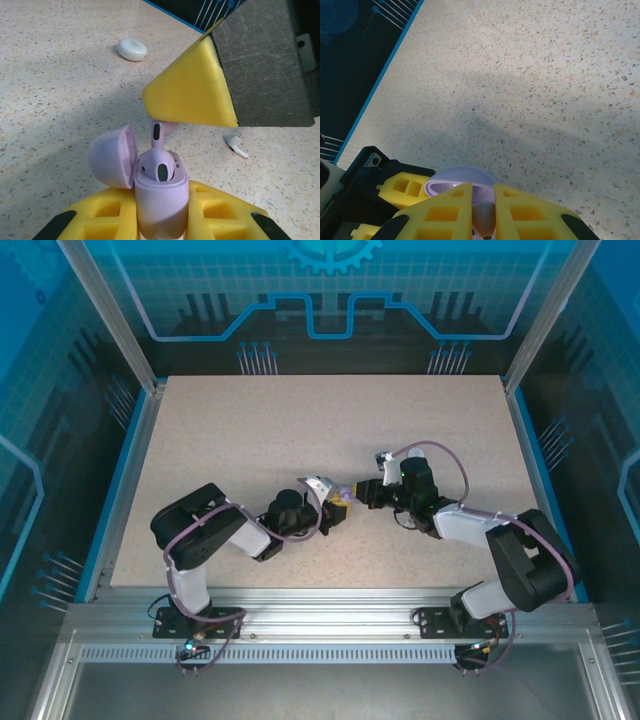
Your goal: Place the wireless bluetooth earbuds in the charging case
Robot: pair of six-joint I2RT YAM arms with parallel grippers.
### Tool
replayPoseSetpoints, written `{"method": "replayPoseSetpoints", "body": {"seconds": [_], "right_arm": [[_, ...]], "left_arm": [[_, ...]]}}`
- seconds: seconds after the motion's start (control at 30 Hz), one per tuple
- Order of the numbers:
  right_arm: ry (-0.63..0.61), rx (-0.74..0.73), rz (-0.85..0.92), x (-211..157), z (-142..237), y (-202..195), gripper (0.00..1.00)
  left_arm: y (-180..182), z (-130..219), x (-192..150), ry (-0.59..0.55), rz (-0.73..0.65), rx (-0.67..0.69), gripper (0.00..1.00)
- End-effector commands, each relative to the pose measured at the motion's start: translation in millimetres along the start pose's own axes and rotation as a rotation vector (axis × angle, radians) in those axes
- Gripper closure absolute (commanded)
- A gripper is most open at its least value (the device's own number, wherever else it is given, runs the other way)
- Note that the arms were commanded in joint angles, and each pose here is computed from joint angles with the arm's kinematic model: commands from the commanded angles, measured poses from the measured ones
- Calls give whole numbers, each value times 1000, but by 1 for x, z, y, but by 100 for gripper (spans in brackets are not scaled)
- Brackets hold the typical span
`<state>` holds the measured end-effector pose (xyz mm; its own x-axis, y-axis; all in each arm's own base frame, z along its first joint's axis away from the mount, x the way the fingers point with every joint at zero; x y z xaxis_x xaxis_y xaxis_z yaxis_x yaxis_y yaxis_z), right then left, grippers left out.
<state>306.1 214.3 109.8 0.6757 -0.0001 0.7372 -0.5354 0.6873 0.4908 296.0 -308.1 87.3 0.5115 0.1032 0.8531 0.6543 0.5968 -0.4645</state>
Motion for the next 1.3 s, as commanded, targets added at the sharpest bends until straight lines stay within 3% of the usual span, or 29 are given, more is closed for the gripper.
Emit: {"method": "replayPoseSetpoints", "body": {"seconds": [0.0,0.5,0.77,0.9,1.1,1.27], "right_arm": [[232,-27,-129,-68,-1,-12,85],[233,-99,-177,-66,-11,-27,84],[236,-133,-104,-39,19,-9,77],[345,-260,-106,-35,44,-10,76],[473,-339,-24,-19,64,0,70],[641,-476,-181,-22,68,1,67]], "left_arm": [[-18,-2,81,-306,-71,-49,78],[-14,-10,74,-286,-61,-46,78],[-5,7,81,-332,-38,39,78],[0,27,89,-381,-5,98,78],[4,58,93,-387,14,153,78],[17,85,96,-374,7,279,78]]}}
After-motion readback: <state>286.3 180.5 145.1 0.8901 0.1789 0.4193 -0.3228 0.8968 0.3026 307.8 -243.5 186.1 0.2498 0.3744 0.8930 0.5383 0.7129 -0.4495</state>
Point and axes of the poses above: each hand's point on the last joint's axis, 136 mm out from that joint toward the fingers, its own z axis back along the fingers, its own y axis along the line the jaws close on, x = y × z, the point moved 2 cm from there along z, back along the fingers, and after that the axes turned 10 degrees about z, right-handed, at the moved point
